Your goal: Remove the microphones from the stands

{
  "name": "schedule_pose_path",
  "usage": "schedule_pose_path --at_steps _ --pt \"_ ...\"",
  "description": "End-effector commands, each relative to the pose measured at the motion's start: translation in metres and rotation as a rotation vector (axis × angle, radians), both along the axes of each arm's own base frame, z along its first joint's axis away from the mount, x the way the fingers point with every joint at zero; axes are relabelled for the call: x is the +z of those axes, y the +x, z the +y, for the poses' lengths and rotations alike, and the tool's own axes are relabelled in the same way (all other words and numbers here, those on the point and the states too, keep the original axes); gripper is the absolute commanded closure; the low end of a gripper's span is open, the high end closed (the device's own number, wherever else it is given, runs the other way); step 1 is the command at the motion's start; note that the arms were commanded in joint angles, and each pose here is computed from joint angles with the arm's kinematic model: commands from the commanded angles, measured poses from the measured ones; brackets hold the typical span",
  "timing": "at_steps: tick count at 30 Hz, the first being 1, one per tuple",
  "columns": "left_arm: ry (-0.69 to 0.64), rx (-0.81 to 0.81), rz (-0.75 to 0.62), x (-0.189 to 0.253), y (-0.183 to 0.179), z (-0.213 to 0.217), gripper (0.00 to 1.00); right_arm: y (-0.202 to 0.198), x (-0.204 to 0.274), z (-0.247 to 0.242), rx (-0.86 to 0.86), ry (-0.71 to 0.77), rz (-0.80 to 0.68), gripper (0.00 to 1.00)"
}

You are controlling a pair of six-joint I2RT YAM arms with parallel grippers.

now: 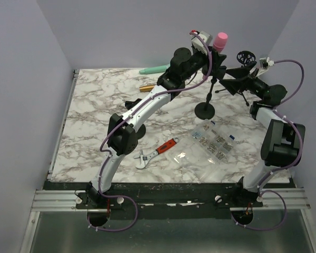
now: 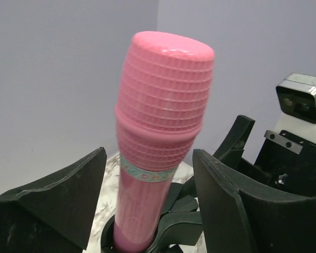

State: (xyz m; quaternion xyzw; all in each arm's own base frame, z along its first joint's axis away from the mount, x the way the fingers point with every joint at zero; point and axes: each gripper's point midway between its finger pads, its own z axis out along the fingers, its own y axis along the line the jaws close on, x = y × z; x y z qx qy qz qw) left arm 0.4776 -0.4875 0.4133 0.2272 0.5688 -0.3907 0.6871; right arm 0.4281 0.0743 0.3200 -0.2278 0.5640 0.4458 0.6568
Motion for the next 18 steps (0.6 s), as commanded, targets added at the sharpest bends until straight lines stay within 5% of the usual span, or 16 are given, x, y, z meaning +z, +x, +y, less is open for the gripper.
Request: schedule_pose_path --at_steps 1,8,15,18 --pt "-0.041 -0.051 -0.019 0.005 -0.004 -0.012 0.34 0.008 0.002 0.008 0.048 -0.016 -0.044 0.0" --pt "-0.055 -0.088 0.005 -0.001 -0.004 -0.017 0.49 0.025 -0.004 0.014 0.029 -0.028 -0.036 0.0" --pt "-0.039 -0.111 0.003 -0.004 -0.006 -0.019 0.94 0.039 -0.016 0.012 -0.015 -0.036 -0.018 0.01" --pt "-0.032 -0.129 0.002 -0.004 -0.009 -0.019 1.0 0.044 -0.016 0.011 -0.017 -0.043 -0.019 0.0"
